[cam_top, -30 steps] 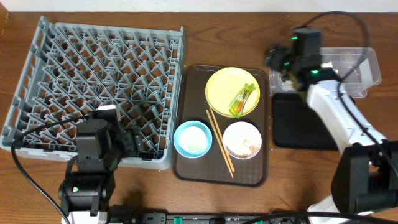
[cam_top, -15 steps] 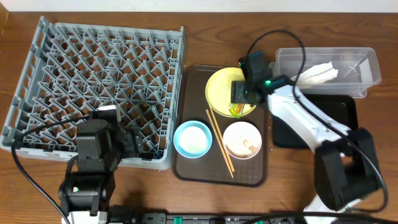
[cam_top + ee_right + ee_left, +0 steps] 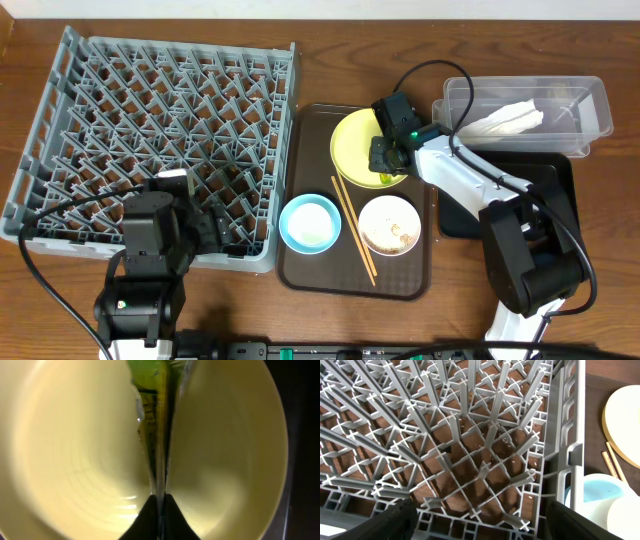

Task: Sort waste into correct bins and load items into the dishwasher
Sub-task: 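Grasp the green snack wrapper on the yellow plate with the right gripper, then drop the green wrapper into the clear bin, then grasp the rim of the white rice bowl with the right gripper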

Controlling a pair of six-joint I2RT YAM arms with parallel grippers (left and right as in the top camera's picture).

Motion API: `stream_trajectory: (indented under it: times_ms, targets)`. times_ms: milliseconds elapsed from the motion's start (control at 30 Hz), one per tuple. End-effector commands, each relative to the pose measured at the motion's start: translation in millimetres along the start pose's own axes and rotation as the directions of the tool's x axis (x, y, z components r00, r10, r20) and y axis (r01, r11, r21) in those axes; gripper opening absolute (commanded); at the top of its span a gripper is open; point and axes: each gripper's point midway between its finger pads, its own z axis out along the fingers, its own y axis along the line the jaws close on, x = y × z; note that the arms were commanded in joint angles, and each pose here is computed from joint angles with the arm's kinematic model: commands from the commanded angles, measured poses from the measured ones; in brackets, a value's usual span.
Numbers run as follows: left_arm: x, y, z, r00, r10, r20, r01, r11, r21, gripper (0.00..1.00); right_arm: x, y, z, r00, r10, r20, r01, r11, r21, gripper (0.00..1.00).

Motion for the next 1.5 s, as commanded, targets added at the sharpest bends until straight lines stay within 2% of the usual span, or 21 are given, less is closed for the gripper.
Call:
stream_trajectory:
  times_ms: [0,200,300,367,500,533,567,600,633,667,700,733,833,867,1000,1067,1133,1300,1467]
  targets:
    - [-9,-3,-6,1.0,0.001,0.026,-0.001,1.0,0.01,0.86,-21,5,-17,0.997,0.017,0.075,-0.014,0.999,-0.028,0.01]
    - [-9,-3,-6,1.0,0.001,0.023,-0.001,1.0,0.009,0.86,-97,-17,-85,0.94,0.144,0.31,-0.11,0.986,-0.126,0.01]
    - [-8,-3,-6,1.0,0.001,0.02,-0.001,1.0,0.009,0.86,-121,-57,-113,0.878,0.292,0.381,-0.259,0.956,-0.136,0.01]
    - [-8,-3,-6,1.0,0.001,0.019,-0.001,1.0,0.009,0.86,-128,-94,-121,0.815,0.417,0.402,-0.405,0.907,-0.119,0.01]
    - [-8,-3,-6,1.0,0.001,0.019,-0.001,1.0,0.009,0.86,-125,-159,-117,0.645,0.651,0.399,-0.674,0.732,-0.105,0.01]
    - [-8,-3,-6,1.0,0.001,0.019,-0.001,1.0,0.009,0.86,-126,-169,-115,0.609,0.686,0.397,-0.709,0.696,-0.114,0.09]
    - [-8,-3,-6,1.0,0.001,0.019,-0.001,1.0,0.009,0.86,-129,-176,-114,0.574,0.715,0.4,-0.735,0.665,-0.133,0.28]
    - [-8,-3,-6,1.0,0.001,0.019,-0.001,1.0,0.009,0.86,-136,-181,-115,0.549,0.733,0.402,-0.744,0.647,-0.164,0.53]
    - [-8,-3,-6,1.0,0.001,0.019,-0.001,1.0,0.009,0.86,-150,-180,-117,0.556,0.731,0.397,-0.711,0.665,-0.228,0.91]
    - [-8,-3,-6,1.0,0.001,0.019,-0.001,1.0,0.009,0.86,-158,-173,-120,0.604,0.692,0.394,-0.649,0.715,-0.261,0.95]
    - [-8,-3,-6,1.0,0.001,0.02,-0.001,1.0,0.009,0.86,-166,-164,-125,0.656,0.639,0.402,-0.571,0.768,-0.288,0.93]
    - [-8,-3,-6,1.0,0.001,0.02,-0.001,1.0,0.009,0.86,-172,-153,-130,0.703,0.58,0.41,-0.488,0.814,-0.315,0.86]
    - [-8,-3,-6,1.0,0.001,0.02,-0.001,1.0,0.009,0.86,-169,-121,-142,0.806,0.429,0.409,-0.296,0.889,-0.35,0.8]
    - [-8,-3,-6,1.0,0.001,0.019,-0.001,1.0,0.009,0.86,-162,-110,-144,0.838,0.372,0.399,-0.237,0.907,-0.347,0.77]
    - [-8,-3,-6,1.0,0.001,0.019,-0.001,1.0,0.009,0.86,-107,-65,-144,0.952,0.054,0.301,0.035,0.959,-0.282,0.79]
    - [-8,-3,-6,1.0,0.001,0.019,-0.001,1.0,0.009,0.86,-68,-42,-143,0.966,-0.138,0.218,0.198,0.939,-0.282,0.81]
    - [-8,-3,-6,1.0,0.001,0.019,-0.001,1.0,0.009,0.86,-34,-24,-139,0.955,-0.264,0.135,0.292,0.913,-0.285,0.77]
    - [-8,-3,-6,1.0,0.001,0.019,-0.001,1.0,0.009,0.86,38,2,-126,0.902,-0.429,-0.041,0.406,0.877,-0.257,0.74]
    - [-7,-3,-6,1.0,0.001,0.018,-0.001,1.0,0.009,0.86,80,20,-113,0.838,-0.539,-0.088,0.506,0.826,-0.248,0.73]
